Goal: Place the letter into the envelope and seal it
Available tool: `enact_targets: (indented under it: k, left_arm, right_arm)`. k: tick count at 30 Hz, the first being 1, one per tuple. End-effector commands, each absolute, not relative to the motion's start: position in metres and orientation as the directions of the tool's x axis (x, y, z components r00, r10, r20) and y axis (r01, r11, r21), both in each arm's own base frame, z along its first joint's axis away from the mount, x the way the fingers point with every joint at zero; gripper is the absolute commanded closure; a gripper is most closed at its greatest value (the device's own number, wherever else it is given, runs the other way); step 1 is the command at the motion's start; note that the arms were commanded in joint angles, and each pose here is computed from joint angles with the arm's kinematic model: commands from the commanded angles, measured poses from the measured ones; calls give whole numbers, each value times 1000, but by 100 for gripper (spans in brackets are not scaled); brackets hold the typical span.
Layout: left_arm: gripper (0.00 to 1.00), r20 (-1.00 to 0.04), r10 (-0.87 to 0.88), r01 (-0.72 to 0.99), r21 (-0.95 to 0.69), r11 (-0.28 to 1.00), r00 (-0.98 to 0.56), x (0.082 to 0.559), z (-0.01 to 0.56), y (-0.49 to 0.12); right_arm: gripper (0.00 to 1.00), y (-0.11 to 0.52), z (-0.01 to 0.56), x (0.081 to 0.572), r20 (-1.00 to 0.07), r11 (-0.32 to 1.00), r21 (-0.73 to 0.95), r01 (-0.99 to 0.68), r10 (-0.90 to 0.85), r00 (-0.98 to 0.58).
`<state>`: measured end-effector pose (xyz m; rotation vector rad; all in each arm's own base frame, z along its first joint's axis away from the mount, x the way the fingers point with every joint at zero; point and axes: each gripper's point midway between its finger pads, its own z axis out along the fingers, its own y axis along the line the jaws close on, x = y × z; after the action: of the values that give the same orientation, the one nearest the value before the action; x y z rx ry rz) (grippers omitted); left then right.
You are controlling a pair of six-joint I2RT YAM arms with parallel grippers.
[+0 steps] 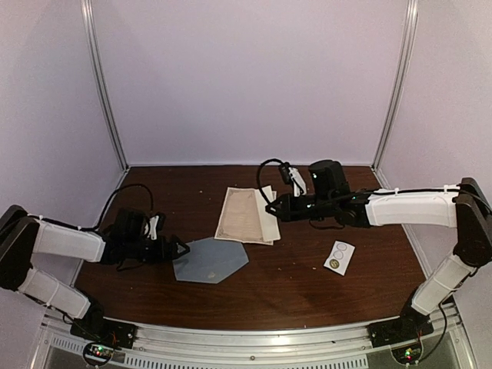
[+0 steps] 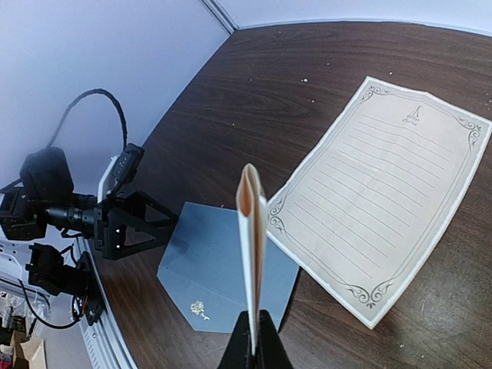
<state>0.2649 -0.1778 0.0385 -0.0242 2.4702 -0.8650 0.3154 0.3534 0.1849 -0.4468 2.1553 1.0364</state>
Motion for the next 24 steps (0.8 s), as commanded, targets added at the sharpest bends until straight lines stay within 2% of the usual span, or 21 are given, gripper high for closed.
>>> enact_targets:
  k: [1,7,13,19,24]
  left_arm:
    - [8,-487,-93,240,-578,780,-869,269,39,-210]
    - [9,-495,-108,221,-560,798,-862,280,44,-214]
    - [8,-394,-189,103,-610,786,-899,252,38,-202]
    - [8,-289,-229,51,-716,696,-929,215,40,-213]
    - [8,-248,-243,38,-770,636,-938,204,52,-223]
  right_arm:
    - [100,349,175,321,-696,649,549,-526,7,-718]
    - [100,350,142,320,-649,671,558,-489,-15,-761]
    - [100,353,120,325,-621,692,554,-463,-28,-784]
    - [100,362,105,329,-593,687,568,-453,-40,-804]
    - [100,366,96,333,-584,690,571,-445,-41,-811]
